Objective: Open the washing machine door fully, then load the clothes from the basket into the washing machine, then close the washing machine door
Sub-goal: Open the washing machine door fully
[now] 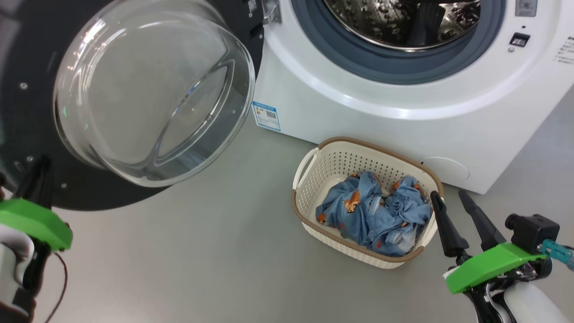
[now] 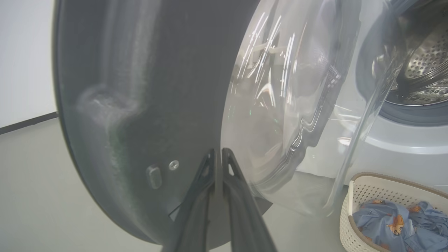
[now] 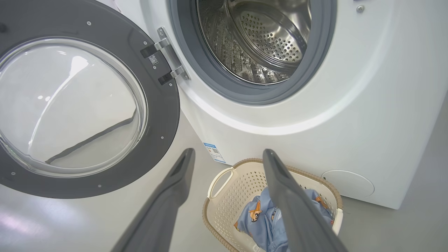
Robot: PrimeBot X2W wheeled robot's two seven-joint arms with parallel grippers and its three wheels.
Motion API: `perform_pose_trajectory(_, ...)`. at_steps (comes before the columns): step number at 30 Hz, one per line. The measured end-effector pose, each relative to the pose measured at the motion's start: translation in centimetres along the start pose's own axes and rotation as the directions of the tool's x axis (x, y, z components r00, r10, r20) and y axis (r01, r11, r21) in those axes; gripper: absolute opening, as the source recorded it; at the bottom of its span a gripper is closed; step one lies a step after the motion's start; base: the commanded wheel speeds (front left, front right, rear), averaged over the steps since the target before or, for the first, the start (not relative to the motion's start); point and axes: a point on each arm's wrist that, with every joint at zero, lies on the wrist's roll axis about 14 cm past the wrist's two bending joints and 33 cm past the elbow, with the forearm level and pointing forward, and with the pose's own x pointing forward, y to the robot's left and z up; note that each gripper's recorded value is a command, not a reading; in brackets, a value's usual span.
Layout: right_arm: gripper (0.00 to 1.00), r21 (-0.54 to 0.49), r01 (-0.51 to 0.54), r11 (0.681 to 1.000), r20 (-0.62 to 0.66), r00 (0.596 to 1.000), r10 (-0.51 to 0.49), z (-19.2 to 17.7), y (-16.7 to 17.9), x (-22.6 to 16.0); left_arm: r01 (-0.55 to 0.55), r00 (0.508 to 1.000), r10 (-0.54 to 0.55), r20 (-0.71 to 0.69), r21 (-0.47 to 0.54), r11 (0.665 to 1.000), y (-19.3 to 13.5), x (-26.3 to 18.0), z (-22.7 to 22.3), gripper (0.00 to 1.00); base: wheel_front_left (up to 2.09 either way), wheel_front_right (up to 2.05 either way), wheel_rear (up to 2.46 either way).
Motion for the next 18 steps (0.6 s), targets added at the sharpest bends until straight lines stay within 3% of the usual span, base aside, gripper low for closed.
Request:
perform_pose_trajectory(3, 1.0, -0.01, 0.01, 1.0, 0.001, 1.0, -0.01, 0.2, -0.2, -0.7, 0.023, 1.0, -0.023, 0.011, -0.013, 1.0, -0.6, -0.6, -0.3, 0.0, 0.0, 0.0, 0.0)
perform_pose_trajectory(4, 1.0, -0.015, 0.011, 1.0, 0.006, 1.0, -0.011, 0.4, -0.2, -0.8, 0.034, 0.999, -0.033, 0.021, -0.018, 0.999, -0.9, -0.7, -0.2, 0.1, 0.0, 0.0, 0.0)
perform_pose_trajectory(7, 1.0, -0.026, 0.021, 0.999, 0.015, 1.0, -0.02, 0.9, -0.4, -1.4, 0.068, 0.996, -0.066, 0.056, -0.036, 0.997, -2.0, -1.2, 0.1, 0.45, 0.0, 0.0, 0.0)
perform_pose_trajectory(9, 1.0, -0.03, 0.032, 0.999, 0.016, 0.999, -0.031, 1.0, -0.7, -2.0, 0.091, 0.993, -0.088, 0.076, -0.048, 0.995, -3.1, -1.6, 0.1, 1.0, 0.0, 0.0, 0.0)
perform_pose_trajectory(18, 1.0, -0.049, 0.073, 0.996, 0.051, 0.996, -0.071, 2.4, -1.6, -4.0, 0.173, 0.975, -0.156, 0.159, -0.099, 0.98, -7.2, -3.1, 0.7, 1.0, 0.0, 0.0, 0.0)
